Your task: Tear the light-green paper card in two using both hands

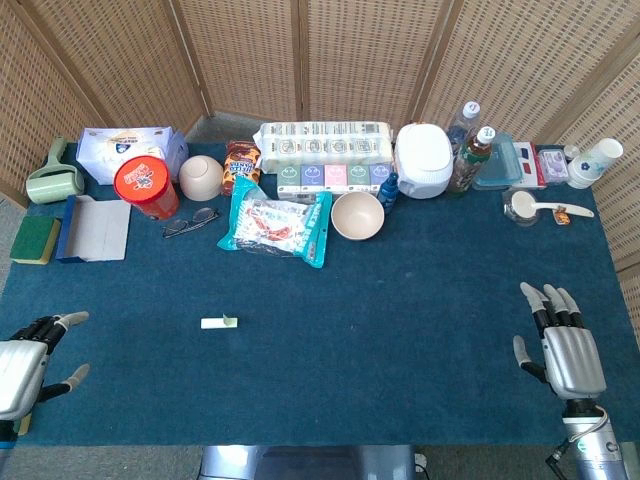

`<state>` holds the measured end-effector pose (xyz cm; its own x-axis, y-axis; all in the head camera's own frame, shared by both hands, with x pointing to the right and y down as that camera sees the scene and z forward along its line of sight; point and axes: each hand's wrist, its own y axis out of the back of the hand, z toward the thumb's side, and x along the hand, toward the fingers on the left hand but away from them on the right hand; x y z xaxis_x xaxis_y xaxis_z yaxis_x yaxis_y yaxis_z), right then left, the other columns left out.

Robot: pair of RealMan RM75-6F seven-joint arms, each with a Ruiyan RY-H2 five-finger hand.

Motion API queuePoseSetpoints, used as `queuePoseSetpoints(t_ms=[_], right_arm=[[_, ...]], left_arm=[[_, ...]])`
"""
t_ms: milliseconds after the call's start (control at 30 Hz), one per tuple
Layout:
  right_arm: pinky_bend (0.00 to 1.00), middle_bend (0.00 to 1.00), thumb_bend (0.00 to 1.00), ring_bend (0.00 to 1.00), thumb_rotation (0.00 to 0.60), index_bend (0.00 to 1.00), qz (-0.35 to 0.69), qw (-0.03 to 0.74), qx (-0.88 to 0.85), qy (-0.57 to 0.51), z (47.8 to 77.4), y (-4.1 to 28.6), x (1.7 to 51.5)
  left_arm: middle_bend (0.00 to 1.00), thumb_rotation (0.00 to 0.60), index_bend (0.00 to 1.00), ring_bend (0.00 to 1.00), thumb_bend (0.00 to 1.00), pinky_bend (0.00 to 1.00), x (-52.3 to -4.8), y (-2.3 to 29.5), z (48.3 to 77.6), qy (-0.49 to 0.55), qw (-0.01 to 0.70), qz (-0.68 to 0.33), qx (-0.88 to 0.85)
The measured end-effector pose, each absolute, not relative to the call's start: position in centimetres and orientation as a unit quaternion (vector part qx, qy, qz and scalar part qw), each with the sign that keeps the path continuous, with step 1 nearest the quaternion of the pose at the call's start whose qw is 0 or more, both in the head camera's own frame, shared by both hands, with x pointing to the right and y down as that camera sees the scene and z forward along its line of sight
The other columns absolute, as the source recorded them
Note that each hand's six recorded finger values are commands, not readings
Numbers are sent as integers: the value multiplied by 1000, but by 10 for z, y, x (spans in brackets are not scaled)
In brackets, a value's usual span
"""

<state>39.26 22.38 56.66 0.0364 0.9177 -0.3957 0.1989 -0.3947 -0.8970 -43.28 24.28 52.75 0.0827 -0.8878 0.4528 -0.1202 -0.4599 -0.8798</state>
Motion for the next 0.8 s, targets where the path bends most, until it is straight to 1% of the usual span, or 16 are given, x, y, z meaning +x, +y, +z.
queuePoseSetpoints(t_ms=[233,500,700,800], right_arm=[[24,176,491,52,600,0,538,334,-641,-433,569,221,390],[24,176,492,52,600,0,537,331,-642,-435,569,221,389],[24,177,491,53,600,0,543,326,-639,-437,571,222,390],[24,177,491,52,600,0,547,322,-637,-438,574,222,392]], left_arm=[[315,600,241,280,197,418,-434,245,532,381,341,-562,-650],[315,600,241,283,197,418,-436,241,529,384,347,-559,-648],[316,600,241,297,197,418,-433,228,531,373,356,-554,-654],[339,600,242,335,197,418,-424,215,534,360,364,-546,-663]])
